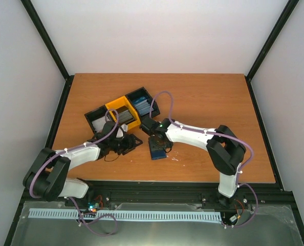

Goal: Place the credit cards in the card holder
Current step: Turn over the card holder at the center of the board, then open the card holder at the center of the board.

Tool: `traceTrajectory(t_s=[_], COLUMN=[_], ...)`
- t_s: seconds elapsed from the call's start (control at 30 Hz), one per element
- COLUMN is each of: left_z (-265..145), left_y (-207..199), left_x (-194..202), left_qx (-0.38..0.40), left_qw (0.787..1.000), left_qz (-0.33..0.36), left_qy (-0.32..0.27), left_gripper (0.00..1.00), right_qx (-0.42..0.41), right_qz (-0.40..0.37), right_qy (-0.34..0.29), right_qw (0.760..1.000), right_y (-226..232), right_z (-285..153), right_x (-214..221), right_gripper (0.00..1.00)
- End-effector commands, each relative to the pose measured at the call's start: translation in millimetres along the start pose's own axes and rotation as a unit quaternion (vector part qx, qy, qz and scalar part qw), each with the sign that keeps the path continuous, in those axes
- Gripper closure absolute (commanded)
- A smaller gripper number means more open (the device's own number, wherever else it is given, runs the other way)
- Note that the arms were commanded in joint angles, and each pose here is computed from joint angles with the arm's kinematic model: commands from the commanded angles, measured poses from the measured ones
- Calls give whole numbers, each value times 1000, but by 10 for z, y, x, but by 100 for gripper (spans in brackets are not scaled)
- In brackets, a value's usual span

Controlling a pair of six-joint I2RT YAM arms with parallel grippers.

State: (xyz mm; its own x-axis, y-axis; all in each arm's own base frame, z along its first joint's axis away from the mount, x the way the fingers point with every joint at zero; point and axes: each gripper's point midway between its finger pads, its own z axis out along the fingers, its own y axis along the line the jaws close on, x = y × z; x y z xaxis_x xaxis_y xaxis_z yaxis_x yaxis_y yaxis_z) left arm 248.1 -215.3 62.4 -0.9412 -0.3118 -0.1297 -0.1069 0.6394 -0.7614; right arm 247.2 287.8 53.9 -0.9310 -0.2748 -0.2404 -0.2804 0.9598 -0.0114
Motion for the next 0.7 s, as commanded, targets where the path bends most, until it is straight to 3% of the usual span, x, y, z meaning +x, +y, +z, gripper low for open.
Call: traceTrajectory(t_s=[0.0, 0.43, 0.67], left_z=[62, 292, 329], left_y=[-225, -233, -228], left_x=[-102, 32, 18], left_qx=[29, 25, 24], left_qw=[999, 998, 999], left_qz=[17, 37, 39], left_qy=[-3, 32, 30], left_gripper=[39, 39, 41], right_qx=[3, 19, 19], right_qz=[-3, 4, 0], right_qy=[-10, 10, 11], right_qw=[1000, 1000, 1000], right_y=[60, -12, -21], right_z=[50, 248, 274], right_x=[-80, 61, 76], right_gripper=[53, 69, 86])
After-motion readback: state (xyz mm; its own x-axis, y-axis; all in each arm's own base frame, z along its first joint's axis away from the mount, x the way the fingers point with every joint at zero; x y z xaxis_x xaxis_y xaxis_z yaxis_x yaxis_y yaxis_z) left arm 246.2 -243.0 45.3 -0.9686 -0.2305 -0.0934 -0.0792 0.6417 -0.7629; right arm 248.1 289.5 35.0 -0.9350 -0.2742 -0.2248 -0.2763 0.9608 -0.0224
